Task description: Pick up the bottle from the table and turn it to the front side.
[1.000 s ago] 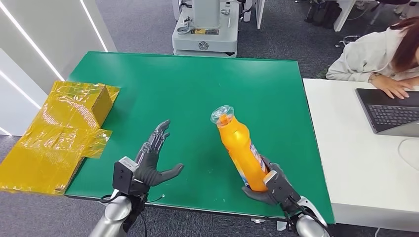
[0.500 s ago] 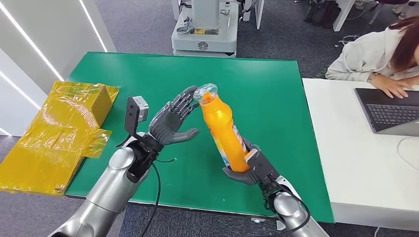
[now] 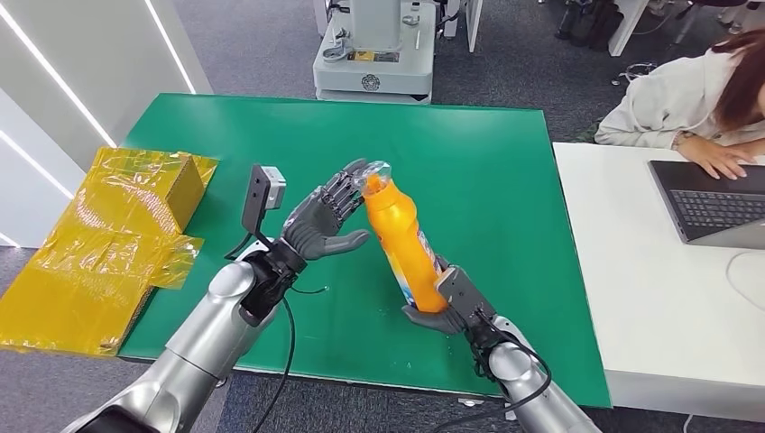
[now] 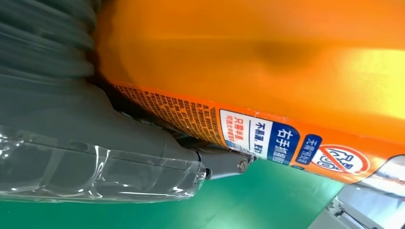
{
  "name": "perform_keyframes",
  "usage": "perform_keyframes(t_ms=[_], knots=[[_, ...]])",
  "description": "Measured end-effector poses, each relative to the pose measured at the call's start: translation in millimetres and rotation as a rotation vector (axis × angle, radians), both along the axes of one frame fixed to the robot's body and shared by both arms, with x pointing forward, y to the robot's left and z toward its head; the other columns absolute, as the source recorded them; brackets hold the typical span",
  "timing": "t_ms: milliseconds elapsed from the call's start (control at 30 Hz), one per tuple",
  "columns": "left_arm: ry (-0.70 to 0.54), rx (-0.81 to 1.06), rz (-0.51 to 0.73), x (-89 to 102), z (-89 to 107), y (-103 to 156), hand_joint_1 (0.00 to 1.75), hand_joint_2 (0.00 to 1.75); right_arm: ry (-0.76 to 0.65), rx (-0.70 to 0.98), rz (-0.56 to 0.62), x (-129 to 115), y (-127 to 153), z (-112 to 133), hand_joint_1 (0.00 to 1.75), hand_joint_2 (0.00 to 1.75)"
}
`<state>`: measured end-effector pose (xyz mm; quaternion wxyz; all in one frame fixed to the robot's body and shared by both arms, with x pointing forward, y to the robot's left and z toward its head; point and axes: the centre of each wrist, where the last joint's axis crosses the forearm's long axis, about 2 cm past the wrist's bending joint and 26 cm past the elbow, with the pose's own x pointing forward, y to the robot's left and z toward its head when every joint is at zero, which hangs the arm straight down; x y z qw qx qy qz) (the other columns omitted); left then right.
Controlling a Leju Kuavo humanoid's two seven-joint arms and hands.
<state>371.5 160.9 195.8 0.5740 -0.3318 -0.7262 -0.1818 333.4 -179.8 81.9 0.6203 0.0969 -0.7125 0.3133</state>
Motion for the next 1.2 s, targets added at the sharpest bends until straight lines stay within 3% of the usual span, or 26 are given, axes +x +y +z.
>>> perform_keyframes(t_ms=[300, 667, 1000, 1200], knots=[[0.028, 0.028, 0.048, 13.5, -9.1, 3.8, 0.00, 1.75, -0.071, -0.057, -0.035, -1.7, -0.3, -8.4, 1.75, 1.75], [0.042, -0.034, 0.070, 26.6, 3.5, 7.8, 0.00, 1.75, -0.302, -0.117, -0.098, -8.6, 14.0, 5.6, 1.75, 1.75], [0.070, -0.055, 0.013, 24.9, 10.6, -8.9, 0.00, 1.75, -0.289, -0.088, -0.116, -14.4, 20.1, 13.3, 1.74, 1.75], [0.112, -0.090, -0.036, 18.8, 11.0, -21.9, 0.00, 1.75, -0.281, -0.078, -0.194, -7.2, 12.3, 16.0, 1.74, 1.75]])
